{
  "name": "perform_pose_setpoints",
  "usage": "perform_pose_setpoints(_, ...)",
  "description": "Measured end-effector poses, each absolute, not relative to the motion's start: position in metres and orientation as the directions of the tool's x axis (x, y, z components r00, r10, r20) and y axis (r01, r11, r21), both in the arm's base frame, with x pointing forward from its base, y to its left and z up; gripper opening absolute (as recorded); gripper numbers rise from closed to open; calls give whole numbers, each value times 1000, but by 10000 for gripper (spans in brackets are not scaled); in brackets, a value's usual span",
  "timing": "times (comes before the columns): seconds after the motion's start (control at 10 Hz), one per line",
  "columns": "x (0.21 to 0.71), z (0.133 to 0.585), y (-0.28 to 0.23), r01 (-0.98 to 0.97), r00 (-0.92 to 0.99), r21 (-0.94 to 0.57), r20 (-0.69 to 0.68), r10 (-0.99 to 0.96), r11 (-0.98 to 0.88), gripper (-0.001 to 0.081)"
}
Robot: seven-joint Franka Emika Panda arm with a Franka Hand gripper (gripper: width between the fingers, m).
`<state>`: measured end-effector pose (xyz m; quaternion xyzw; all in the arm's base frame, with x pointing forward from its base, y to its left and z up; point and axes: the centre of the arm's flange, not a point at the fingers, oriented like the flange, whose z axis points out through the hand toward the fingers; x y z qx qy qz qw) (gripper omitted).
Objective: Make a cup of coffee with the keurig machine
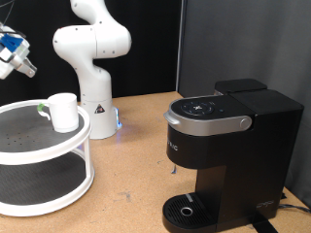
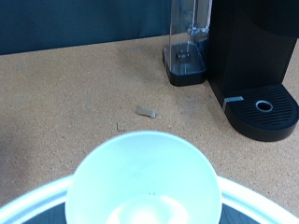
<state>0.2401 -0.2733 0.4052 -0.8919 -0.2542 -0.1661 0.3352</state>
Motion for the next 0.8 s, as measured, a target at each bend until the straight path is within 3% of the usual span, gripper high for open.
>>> perform_pose_setpoints(0.2, 241, 395, -274, 564, 817, -514, 461, 346, -646, 1)
perform_pose_setpoints(0.3, 242, 390, -274, 562, 818, -511, 458, 347, -650, 80)
perform_pose_setpoints(0.4, 243, 385, -273, 559, 821, -511, 453, 347, -653, 264)
perform_pose_setpoints(0.5, 244, 381, -272, 557, 822, -510, 450, 349, -655, 264)
perform_pose_setpoints(0.6, 245, 377, -270, 556, 823, -510, 447, 349, -656, 448)
perform_pose_setpoints(0.7, 246, 373, -268, 556, 824, -512, 447, 349, -655, 582)
perform_pose_setpoints(0.8, 247, 370, -264, 556, 823, -513, 448, 349, -654, 582)
